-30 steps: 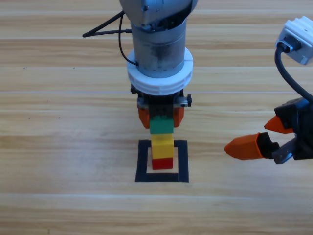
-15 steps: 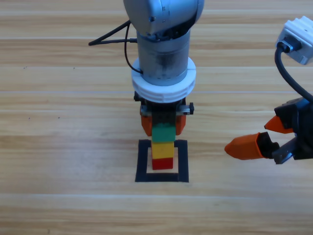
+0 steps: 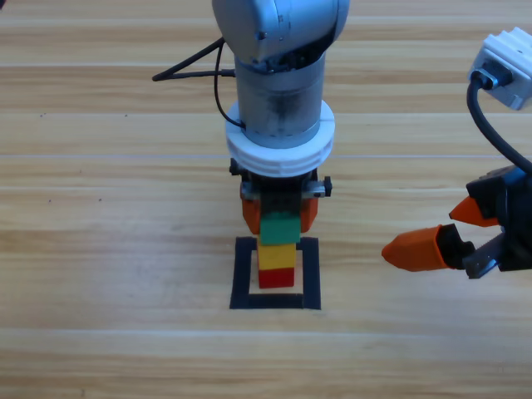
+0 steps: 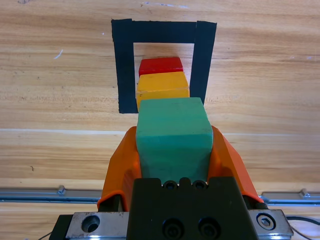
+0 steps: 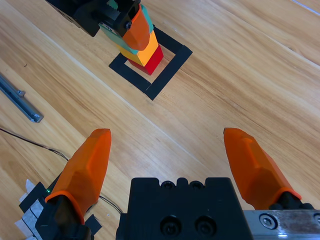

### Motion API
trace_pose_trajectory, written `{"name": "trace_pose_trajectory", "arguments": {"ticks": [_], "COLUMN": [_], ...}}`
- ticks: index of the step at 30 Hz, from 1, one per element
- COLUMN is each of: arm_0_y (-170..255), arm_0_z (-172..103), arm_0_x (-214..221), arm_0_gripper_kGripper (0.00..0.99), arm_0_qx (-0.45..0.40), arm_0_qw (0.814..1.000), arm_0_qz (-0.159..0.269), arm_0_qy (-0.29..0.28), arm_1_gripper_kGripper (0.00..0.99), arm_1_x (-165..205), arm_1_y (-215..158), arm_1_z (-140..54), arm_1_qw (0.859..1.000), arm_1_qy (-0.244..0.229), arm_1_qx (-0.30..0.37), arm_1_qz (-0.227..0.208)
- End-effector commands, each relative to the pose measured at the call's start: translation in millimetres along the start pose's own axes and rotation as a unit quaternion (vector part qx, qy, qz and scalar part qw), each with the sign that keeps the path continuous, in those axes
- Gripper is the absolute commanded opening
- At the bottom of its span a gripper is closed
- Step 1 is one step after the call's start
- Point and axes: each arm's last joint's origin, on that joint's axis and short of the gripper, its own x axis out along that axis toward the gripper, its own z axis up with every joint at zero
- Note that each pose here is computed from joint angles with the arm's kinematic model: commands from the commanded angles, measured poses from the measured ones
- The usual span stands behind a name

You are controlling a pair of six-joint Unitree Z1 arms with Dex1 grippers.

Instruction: Stack the blocks in the rectangular block: red at the bottom, yellow in the middle, green on top

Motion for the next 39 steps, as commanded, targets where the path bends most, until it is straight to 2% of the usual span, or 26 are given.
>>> {"name": "trace_pose_trajectory", "arguments": {"ticks": [1, 17, 39], "arm_0_y": [-8, -1, 5], "arm_0_z": [1, 3, 11], "arm_0_x": [17, 14, 21], "arm_0_gripper_kGripper": [0.112, 0.112, 0.11], "arm_0_qx": [-0.021, -0.051, -0.035], "arm_0_qw": [1.0, 0.998, 0.999], "arm_0_qz": [0.011, 0.018, 0.027], "arm_0_qy": [0.012, 0.009, 0.015], "arm_1_gripper_kGripper": [0.99, 0.99, 0.99], "arm_1_x": [16, 17, 17], "arm_1_y": [-8, -8, -8], "arm_1_z": [-5.7, -6.3, -6.3], "arm_1_qw": [1.0, 1.0, 1.0], "arm_1_qy": [0.023, 0.024, 0.024], "arm_1_qx": [0.01, 0.01, 0.01], "arm_1_qz": [-0.01, -0.01, -0.009]}}
